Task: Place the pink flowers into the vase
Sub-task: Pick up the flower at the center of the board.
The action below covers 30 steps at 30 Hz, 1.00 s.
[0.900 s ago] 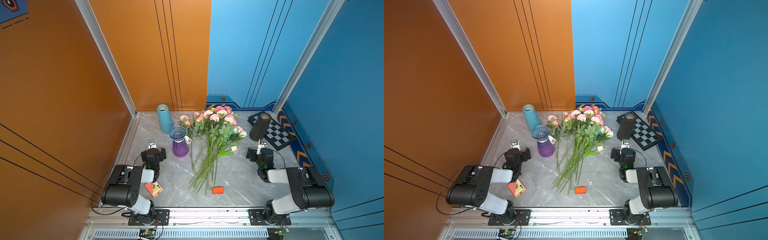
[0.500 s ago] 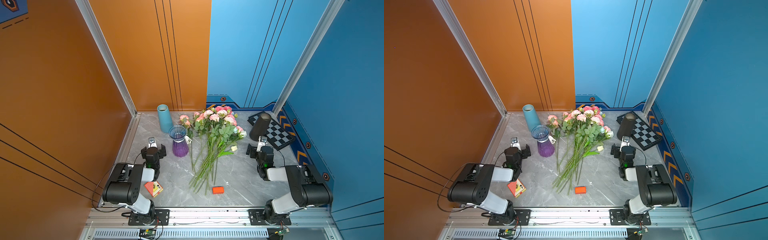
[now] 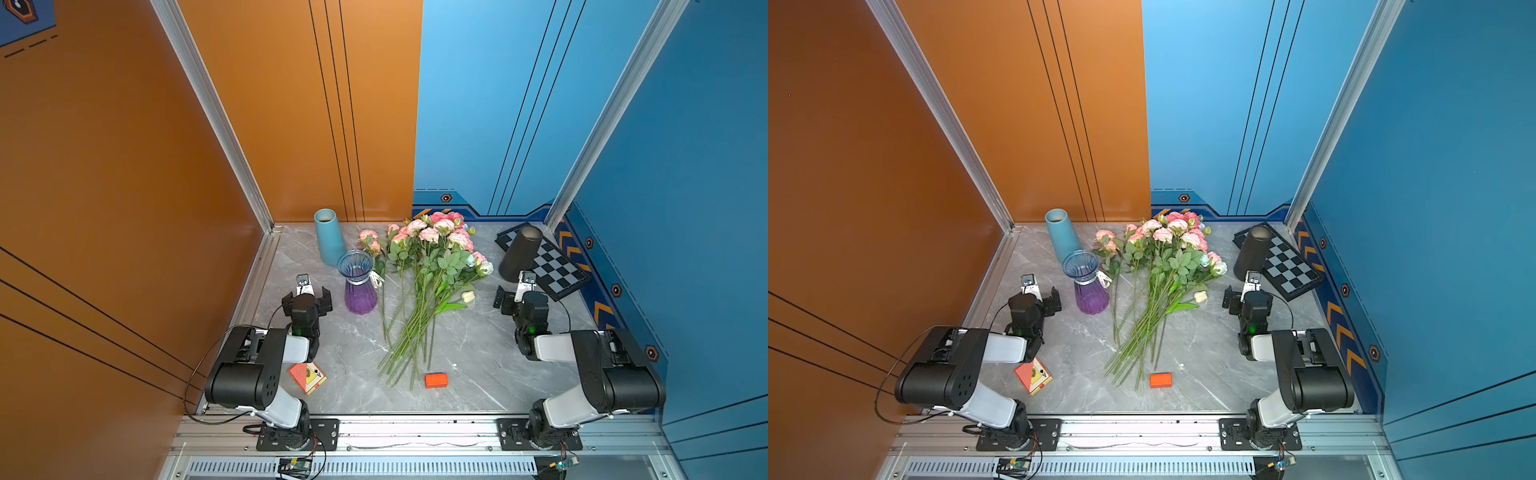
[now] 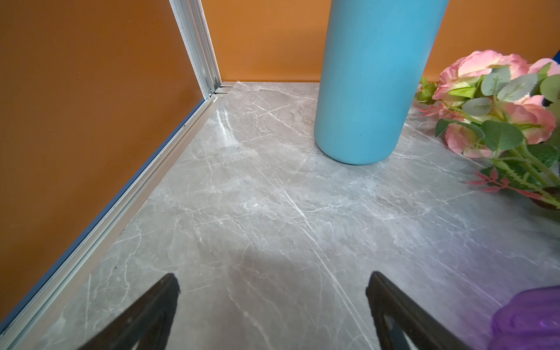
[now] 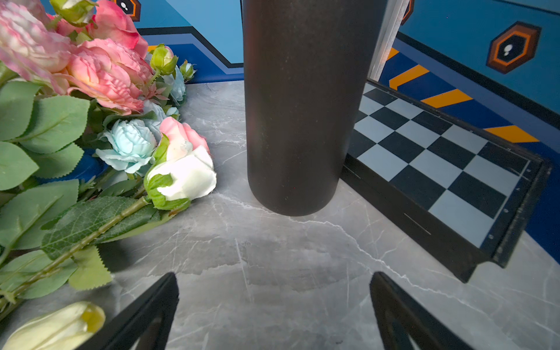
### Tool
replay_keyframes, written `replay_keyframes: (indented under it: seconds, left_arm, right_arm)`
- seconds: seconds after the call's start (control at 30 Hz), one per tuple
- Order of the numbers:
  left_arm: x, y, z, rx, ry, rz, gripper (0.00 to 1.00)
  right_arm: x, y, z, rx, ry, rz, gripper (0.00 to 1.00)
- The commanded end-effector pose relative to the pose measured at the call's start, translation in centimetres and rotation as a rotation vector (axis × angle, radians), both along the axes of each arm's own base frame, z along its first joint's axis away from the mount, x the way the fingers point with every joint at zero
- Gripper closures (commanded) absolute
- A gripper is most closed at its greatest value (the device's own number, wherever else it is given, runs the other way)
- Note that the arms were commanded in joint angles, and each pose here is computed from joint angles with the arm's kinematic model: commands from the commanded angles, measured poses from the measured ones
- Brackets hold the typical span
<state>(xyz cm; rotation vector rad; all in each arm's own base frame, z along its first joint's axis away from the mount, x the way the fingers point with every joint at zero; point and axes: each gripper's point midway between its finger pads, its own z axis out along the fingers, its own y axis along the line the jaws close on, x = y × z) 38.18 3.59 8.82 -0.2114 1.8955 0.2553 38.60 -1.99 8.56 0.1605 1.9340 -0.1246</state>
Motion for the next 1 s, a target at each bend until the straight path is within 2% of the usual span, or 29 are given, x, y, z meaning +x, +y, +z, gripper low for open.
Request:
replay_keyframes:
  seconds: [0.0, 0.1, 0.17, 0.27, 0.37, 0.5, 0.6, 0.7, 0.77, 0.87, 0.97]
  left_arm:
    - [0.2, -0.1, 0.6, 0.012, -0.023, 0.002, 0.01]
    - [-0.6, 0.5, 1.2, 0.013, -0.049, 0.044, 0.01]
    - [-1.1, 0.0, 1.7, 0.018, -0.085, 0.016, 0.02]
    - [-1.7, -0.3, 3.3, 0.084, -0.124, 0.043, 0.01]
    - [-2.7, -1.1, 5.3, 0.134, -0.165, 0.046, 0.02]
    - [-3.8, -1.3, 7.8, 0.179, -0.222, 0.104, 0.02]
    - [-5.0, -1.9, 10.5, 0.163, -0.300, 0.149, 0.01]
    - [-5.2, -3.7, 12.7, 0.043, -0.378, 0.098, 0.01]
    - [-4.5, -5.2, 13.7, -0.055, -0.373, 0.053, 0.02]
    - [-3.3, -10.6, 15.3, -0.114, -0.327, -0.215, 0.01]
    - [-3.6, -13.3, 17.8, -0.169, -0.317, -0.327, 0.01]
  right_arm:
    - [0.6, -0.2, 0.8, -0.018, -0.030, -0.018, 0.00]
    - [0.1, -0.6, 1.6, -0.050, -0.052, -0.078, 0.00]
    - [-0.4, -0.6, 2.3, -0.065, -0.068, -0.090, 0.00]
    - [-1.5, -0.9, 4.2, -0.147, -0.084, -0.184, 0.00]
    - [-2.4, 0.0, 6.0, -0.203, -0.039, -0.203, 0.00]
    - [-3.6, -1.2, 7.7, -0.088, -0.039, -0.327, 0.00]
    - [-4.7, -1.8, 8.8, 0.068, -0.049, -0.356, 0.00]
    - [-5.0, -1.0, 9.9, 0.208, -0.066, -0.260, 0.00]
    - [-5.3, -0.2, 11.0, 0.247, -0.078, -0.208, 0.00]
    - [-5.6, 0.4, 11.6, 0.267, -0.038, -0.182, 0.00]
    - [-5.3, 1.7, 11.3, 0.268, 0.046, -0.132, 0.00]
